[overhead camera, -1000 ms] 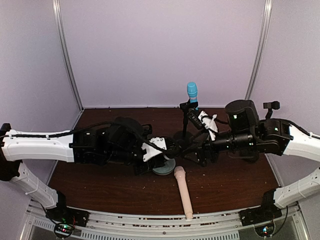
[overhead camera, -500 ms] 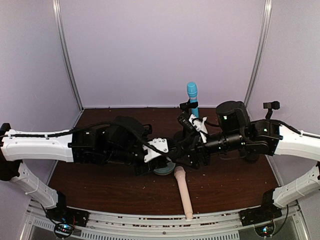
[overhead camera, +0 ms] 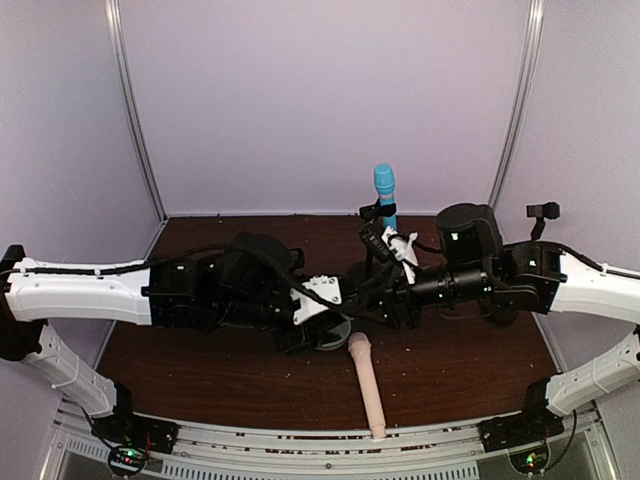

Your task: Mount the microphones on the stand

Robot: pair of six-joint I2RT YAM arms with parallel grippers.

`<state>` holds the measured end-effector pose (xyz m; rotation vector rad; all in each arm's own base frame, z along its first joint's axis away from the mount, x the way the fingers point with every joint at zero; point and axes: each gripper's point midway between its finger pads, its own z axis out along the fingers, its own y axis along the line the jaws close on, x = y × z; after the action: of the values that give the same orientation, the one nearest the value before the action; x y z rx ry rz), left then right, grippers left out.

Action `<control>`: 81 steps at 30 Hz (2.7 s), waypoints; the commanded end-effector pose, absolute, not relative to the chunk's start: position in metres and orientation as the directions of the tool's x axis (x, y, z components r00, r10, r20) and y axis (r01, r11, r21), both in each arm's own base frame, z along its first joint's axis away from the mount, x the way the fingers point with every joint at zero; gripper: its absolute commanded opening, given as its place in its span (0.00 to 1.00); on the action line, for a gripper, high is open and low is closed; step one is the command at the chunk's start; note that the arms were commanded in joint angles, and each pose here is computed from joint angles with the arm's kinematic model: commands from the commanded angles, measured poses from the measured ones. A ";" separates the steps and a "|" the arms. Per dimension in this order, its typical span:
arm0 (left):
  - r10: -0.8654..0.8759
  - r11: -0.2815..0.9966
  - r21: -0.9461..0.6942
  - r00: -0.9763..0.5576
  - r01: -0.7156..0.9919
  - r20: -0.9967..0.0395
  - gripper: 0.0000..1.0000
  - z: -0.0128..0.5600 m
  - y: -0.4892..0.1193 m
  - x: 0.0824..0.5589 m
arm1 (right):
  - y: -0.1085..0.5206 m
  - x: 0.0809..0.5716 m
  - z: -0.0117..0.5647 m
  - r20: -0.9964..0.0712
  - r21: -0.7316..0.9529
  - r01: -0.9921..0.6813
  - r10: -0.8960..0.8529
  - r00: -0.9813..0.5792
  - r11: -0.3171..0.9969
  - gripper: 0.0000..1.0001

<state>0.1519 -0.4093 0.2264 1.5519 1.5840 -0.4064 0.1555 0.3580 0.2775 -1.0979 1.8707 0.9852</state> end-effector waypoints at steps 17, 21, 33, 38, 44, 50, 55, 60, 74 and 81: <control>0.509 0.162 0.313 0.193 0.936 -0.839 0.31 0.243 -0.419 0.140 | 0.337 0.125 0.320 -0.946 0.234 -0.950 -0.176 -0.271 0.207 0.32; 0.528 0.157 0.320 0.194 0.934 -0.827 0.26 0.243 -0.415 0.140 | 0.337 0.126 0.306 -0.926 0.224 -0.950 -0.258 -0.277 0.217 0.44; 0.563 0.090 0.283 0.186 0.955 -0.805 0.19 0.233 -0.419 0.130 | 0.345 0.114 0.300 -0.922 0.170 -0.968 -0.317 -0.222 0.182 0.64; 0.562 0.067 0.268 0.186 0.961 -0.806 0.19 0.231 -0.422 0.126 | 0.347 0.112 0.297 -0.921 0.148 -0.973 -0.333 -0.202 0.178 0.66; 0.555 0.050 0.262 0.191 0.964 -0.809 0.19 0.233 -0.427 0.124 | 0.350 0.114 0.295 -0.920 0.140 -0.973 -0.338 -0.197 0.185 0.67; 0.564 0.030 0.269 0.206 0.963 -0.800 0.19 0.232 -0.430 0.122 | 0.352 0.116 0.292 -0.917 0.133 -0.973 -0.349 -0.194 0.189 0.64; 0.571 0.014 0.260 0.206 0.965 -0.795 0.19 0.228 -0.431 0.120 | 0.350 0.118 0.295 -0.923 0.118 -0.973 -0.340 -0.182 0.200 0.63; 0.573 0.010 0.258 0.206 0.966 -0.793 0.19 0.227 -0.433 0.120 | 0.347 0.120 0.296 -0.926 0.104 -0.971 -0.335 -0.174 0.215 0.60; 0.543 0.320 0.358 0.140 0.877 -0.828 0.70 0.253 -0.412 0.168 | 0.333 0.126 0.289 -0.911 0.078 -0.958 -0.371 -0.181 0.276 0.25; 0.512 0.646 0.373 -0.015 0.666 -0.859 0.83 0.260 -0.355 0.221 | 0.301 0.155 0.293 -0.920 0.026 -0.892 -0.338 -0.198 0.452 0.00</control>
<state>0.1757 -0.3919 0.2329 1.3230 1.6041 -0.3073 0.1366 0.3252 0.2885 -1.1746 1.7280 0.8469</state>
